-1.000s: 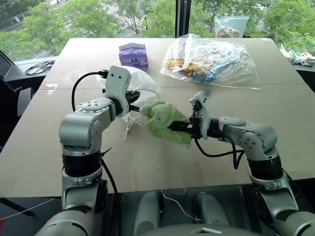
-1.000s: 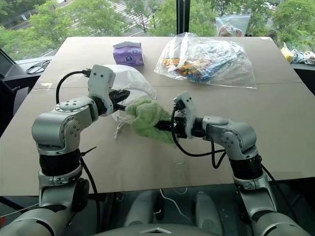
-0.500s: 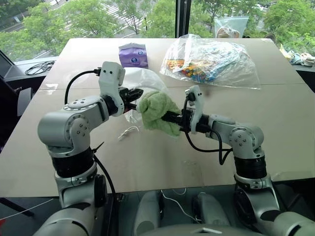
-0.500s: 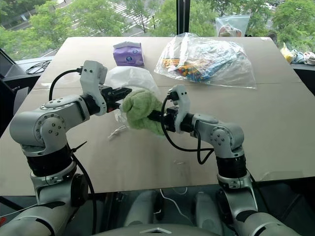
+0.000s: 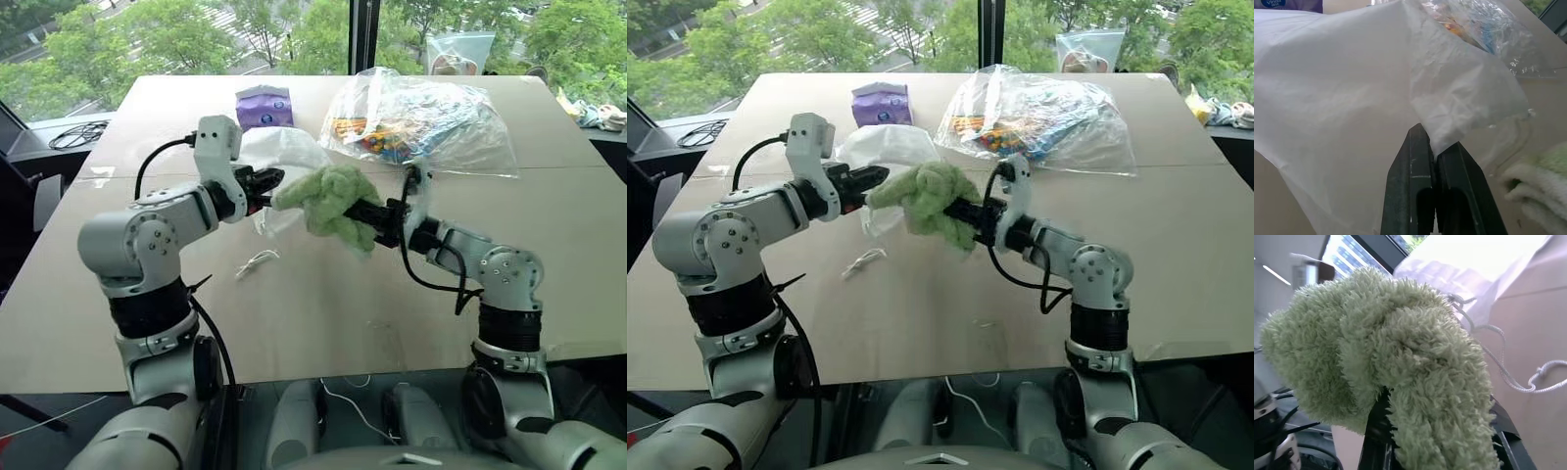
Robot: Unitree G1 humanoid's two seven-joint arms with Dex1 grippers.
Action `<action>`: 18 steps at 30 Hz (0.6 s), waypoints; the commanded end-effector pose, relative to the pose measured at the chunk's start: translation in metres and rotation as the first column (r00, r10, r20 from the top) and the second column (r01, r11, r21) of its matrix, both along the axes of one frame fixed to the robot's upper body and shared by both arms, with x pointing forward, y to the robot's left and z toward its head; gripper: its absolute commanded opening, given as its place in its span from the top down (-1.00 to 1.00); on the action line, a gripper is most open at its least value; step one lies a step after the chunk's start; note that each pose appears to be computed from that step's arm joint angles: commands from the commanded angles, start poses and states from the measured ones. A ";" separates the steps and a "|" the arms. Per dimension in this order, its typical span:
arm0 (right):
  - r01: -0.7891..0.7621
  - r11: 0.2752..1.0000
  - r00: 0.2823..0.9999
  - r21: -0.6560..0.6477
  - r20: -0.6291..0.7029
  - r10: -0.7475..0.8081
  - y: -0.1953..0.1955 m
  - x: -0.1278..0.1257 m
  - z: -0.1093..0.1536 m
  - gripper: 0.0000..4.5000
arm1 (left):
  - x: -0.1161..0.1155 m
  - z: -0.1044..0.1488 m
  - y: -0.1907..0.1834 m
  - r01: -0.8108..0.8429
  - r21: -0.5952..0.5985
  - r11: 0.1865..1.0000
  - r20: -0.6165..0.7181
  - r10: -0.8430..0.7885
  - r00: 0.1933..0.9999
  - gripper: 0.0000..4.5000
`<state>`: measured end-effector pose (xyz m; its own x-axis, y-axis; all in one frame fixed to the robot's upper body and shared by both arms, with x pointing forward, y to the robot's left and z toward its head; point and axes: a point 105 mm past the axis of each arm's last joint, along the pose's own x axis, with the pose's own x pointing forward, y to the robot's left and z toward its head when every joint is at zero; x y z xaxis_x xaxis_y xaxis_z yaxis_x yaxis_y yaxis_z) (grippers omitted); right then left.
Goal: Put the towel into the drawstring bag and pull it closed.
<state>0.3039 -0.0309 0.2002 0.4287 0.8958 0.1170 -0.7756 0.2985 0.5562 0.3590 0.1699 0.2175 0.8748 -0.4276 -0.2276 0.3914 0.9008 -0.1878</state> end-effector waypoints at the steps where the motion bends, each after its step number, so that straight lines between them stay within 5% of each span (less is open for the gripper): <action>1: -0.246 0.967 0.958 0.071 0.167 0.232 -0.002 -0.049 0.028 0.84 | 0.002 0.011 0.003 -0.017 0.003 1.000 0.054 0.017 0.998 1.00; 6: -0.271 0.950 0.955 0.158 0.168 0.244 -0.012 -0.053 0.034 0.84 | 0.004 0.012 0.000 -0.008 -0.022 1.000 0.058 0.009 0.998 1.00; 12: -0.087 0.996 0.995 0.021 0.041 0.086 0.000 -0.019 -0.001 0.84 | -0.001 0.015 -0.012 0.062 -0.069 0.996 0.063 -0.057 0.996 1.00; 18: -0.109 0.994 0.994 -0.008 0.024 0.109 0.014 -0.022 -0.010 0.84 | -0.004 0.016 -0.016 0.091 -0.091 0.992 0.056 -0.086 0.995 1.00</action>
